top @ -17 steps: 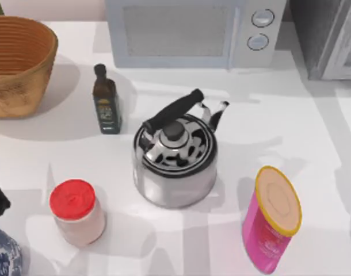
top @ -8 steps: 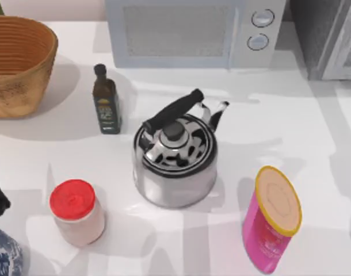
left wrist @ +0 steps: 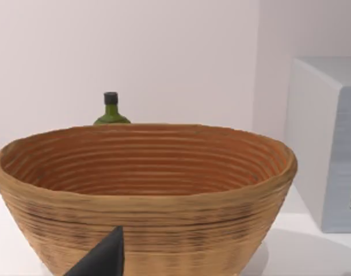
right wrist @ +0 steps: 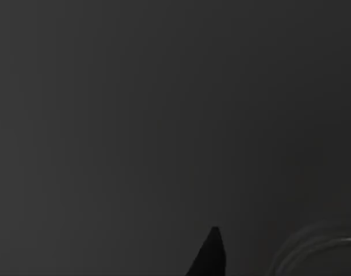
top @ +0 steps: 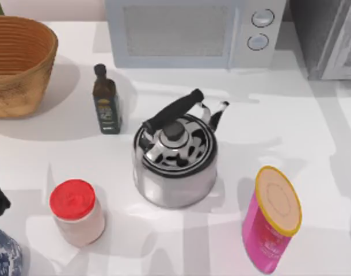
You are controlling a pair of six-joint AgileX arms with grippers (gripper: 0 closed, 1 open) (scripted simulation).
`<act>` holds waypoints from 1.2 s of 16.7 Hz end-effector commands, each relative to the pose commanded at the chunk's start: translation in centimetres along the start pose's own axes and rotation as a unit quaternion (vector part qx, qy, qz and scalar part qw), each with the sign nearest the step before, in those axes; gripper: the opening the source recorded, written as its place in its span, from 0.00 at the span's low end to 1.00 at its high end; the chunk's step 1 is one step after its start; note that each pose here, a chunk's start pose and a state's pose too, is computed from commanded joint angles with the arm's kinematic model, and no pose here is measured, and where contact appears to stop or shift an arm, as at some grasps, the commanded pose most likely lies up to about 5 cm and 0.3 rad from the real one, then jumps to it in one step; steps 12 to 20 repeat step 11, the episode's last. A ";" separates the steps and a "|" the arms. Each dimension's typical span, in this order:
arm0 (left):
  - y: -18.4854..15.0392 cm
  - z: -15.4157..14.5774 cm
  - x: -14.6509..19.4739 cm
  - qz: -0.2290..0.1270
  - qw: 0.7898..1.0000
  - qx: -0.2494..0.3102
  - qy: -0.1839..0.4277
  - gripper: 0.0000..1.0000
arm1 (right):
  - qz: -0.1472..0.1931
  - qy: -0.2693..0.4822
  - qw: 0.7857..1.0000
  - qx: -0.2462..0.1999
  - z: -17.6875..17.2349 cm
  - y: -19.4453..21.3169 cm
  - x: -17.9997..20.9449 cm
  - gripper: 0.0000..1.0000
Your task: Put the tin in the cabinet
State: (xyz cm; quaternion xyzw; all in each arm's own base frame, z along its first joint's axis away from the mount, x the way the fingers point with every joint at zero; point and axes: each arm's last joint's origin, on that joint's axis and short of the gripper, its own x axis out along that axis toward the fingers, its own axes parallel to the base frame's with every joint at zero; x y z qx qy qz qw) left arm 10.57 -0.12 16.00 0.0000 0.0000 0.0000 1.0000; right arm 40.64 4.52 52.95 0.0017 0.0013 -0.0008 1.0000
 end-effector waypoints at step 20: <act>0.0 0.0 0.0 0.000 1.000 0.000 0.000 1.00 | 0.000 0.000 1.000 0.000 0.0 0.0 0.0 1.00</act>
